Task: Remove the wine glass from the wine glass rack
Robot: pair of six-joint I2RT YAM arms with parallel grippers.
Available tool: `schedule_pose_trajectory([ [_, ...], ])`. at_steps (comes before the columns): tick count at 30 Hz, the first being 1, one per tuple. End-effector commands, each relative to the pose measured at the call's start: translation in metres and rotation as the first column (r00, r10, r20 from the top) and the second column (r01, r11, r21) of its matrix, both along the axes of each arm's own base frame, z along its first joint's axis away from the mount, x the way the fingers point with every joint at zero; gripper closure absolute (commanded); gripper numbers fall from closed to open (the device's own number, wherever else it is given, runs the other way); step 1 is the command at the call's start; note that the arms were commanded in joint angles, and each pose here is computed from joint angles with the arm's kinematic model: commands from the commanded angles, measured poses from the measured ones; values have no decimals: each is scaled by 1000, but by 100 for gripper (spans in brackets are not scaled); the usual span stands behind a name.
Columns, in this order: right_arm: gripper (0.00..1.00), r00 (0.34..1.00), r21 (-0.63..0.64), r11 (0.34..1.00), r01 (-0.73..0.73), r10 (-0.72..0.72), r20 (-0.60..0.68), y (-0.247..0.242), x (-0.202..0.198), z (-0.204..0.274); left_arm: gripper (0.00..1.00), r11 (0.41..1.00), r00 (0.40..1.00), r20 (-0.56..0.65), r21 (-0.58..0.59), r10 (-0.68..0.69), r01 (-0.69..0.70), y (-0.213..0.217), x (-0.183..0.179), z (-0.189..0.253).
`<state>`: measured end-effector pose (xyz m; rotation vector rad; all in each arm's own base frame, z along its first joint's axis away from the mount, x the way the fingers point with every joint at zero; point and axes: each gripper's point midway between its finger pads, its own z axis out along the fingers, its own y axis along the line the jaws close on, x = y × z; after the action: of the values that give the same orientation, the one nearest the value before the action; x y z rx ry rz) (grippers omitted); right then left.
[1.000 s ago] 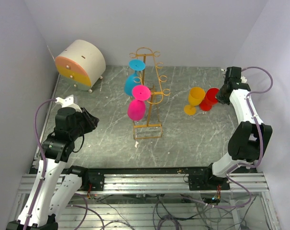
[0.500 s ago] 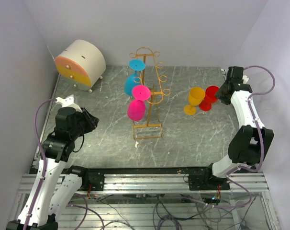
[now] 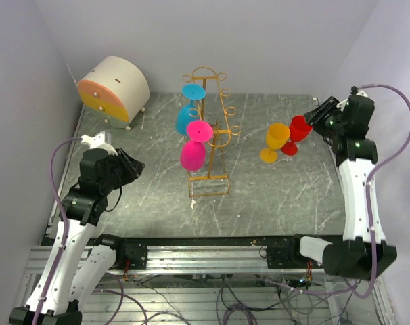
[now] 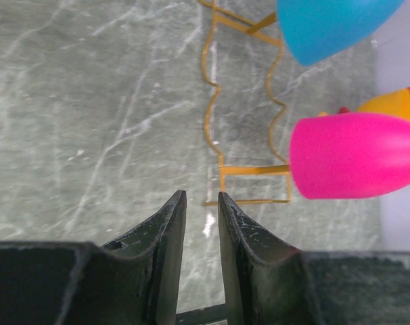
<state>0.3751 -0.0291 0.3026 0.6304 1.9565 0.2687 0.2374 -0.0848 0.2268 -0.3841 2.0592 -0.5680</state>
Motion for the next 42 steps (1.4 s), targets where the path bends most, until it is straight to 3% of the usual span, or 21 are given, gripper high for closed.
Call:
schedule_pose_trajectory([
  [1,61,911,73,928,-366,341,232,69,-18,46,62,978,992,104,-188,-72,90,-32,18,46],
  [8,60,823,61,850,-524,486,295,102,-59,60,53,923,973,172,-329,-151,201,-59,26,113],
  [16,61,771,66,792,-607,567,289,117,-80,49,50,727,902,266,-535,-339,431,-105,29,173],
  [21,61,764,61,783,-619,583,278,119,-82,46,50,676,874,241,-558,-422,481,-120,40,176],
  [28,61,762,66,779,-624,588,272,119,-83,43,51,706,859,208,-497,-467,505,-134,39,179],
  [42,61,763,54,780,-624,592,260,119,-86,40,52,686,837,153,-506,-526,524,-152,36,159],
])
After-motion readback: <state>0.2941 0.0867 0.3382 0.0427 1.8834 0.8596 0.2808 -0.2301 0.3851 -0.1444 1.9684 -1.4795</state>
